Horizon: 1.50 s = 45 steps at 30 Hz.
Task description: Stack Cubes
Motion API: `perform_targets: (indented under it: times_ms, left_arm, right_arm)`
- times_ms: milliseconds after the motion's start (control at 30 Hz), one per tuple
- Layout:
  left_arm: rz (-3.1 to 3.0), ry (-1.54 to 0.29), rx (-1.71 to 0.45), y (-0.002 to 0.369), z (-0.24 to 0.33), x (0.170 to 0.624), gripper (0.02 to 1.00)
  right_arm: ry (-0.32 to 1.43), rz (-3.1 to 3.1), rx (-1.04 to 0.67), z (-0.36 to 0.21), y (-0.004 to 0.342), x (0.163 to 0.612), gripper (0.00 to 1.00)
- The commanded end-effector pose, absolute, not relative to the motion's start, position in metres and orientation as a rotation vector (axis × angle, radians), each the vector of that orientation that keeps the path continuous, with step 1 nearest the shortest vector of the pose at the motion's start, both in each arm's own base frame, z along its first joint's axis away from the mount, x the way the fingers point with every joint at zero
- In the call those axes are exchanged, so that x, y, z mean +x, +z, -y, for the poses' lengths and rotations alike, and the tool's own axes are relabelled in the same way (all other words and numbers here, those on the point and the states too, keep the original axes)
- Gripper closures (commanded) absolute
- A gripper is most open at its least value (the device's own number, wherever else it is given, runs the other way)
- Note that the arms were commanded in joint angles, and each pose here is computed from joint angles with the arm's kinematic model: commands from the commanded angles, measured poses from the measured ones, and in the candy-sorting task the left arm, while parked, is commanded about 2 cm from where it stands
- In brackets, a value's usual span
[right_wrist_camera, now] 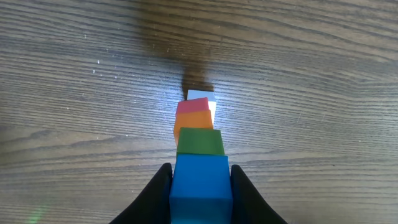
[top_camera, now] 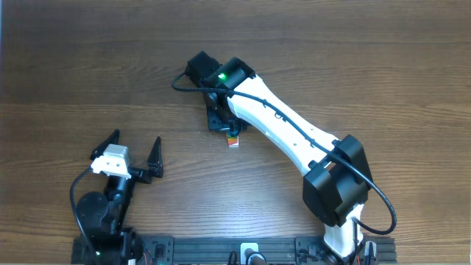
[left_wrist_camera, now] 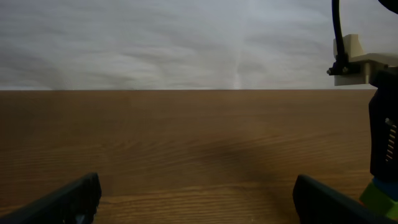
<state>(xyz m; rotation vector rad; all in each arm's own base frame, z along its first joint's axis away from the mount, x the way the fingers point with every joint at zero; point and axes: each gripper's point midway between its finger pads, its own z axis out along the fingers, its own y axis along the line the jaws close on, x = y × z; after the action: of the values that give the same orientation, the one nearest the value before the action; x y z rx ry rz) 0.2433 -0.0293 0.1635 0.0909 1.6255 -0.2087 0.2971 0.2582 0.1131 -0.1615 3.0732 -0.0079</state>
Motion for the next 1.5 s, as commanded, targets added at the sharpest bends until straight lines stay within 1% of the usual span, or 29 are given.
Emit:
perform_targets:
  times_ms: [33,167,400,733,767,833,867,933,967,1000,1033,1133,1233,1367,1500]
  left_arm:
    - [-1.623,-0.207,0.117,0.162,0.032,0.243,0.018]
    - [-1.624,-0.207,0.117,0.162,0.032,0.243,0.018]
    - [-1.623,-0.207,0.117,0.162,0.032,0.243,0.018]
    - [-1.624,-0.207,0.117,0.162,0.032,0.243,0.02]
    - [-1.623,-0.207,0.117,0.162,0.032,0.243,0.018]
    - [-1.623,-0.207,0.117,0.162,0.032,0.243,0.018]
    - [-1.623,-0.207,0.117,0.162,0.032,0.243,0.018]
    - [-1.623,-0.207,0.117,0.162,0.032,0.243,0.02]
    - [-1.623,-0.207,0.117,0.162,0.032,0.243,0.018]
    - [-1.624,-0.207,0.117,0.162,0.032,0.243,0.018]
    - [-1.623,-0.207,0.117,0.162,0.032,0.243,0.018]
    - [-1.623,-0.207,0.117,0.162,0.032,0.243,0.023]
    - [-1.623,-0.207,0.117,0.162,0.032,0.243,0.018]
    - [-1.623,-0.207,0.117,0.162,0.032,0.243,0.018]
    - [-1.624,-0.207,0.117,0.162,0.032,0.243,0.018]
  right_arm:
    - [-0.048,-3.078,-0.166,-0.258,0.105,0.296,0.787]
    - [-0.045,-3.075,-0.168,-0.259,0.105,0.296,0.755]
    - [-0.045,-3.075,-0.17,-0.259,0.105,0.296,0.748]
    - [-0.045,-3.076,-0.171,-0.259,0.105,0.295,0.711]
    - [-0.045,-3.075,-0.171,-0.259,0.105,0.295,0.689]
    - [-0.045,-3.075,-0.171,-0.259,0.105,0.295,0.599]
    - [-0.045,-3.075,-0.172,-0.259,0.105,0.295,0.544]
    - [-0.045,-3.075,-0.172,-0.259,0.105,0.295,0.4]
    - [-0.045,-3.075,-0.172,-0.259,0.105,0.295,0.235]
    - [-0.043,-3.073,-0.172,-0.26,0.105,0.296,0.049]
    - [-0.041,-3.073,-0.172,-0.26,0.105,0.296,0.012]
    - [-0.038,-3.068,-0.173,-0.258,0.106,0.299,0.007]
    - [-0.035,-3.034,-0.177,-0.251,0.115,0.31,0.012]
    - [-0.026,-2.928,-0.19,-0.227,0.151,0.342,0.009]
    - [-0.031,-2.839,-0.128,-0.18,0.185,0.374,0.007]
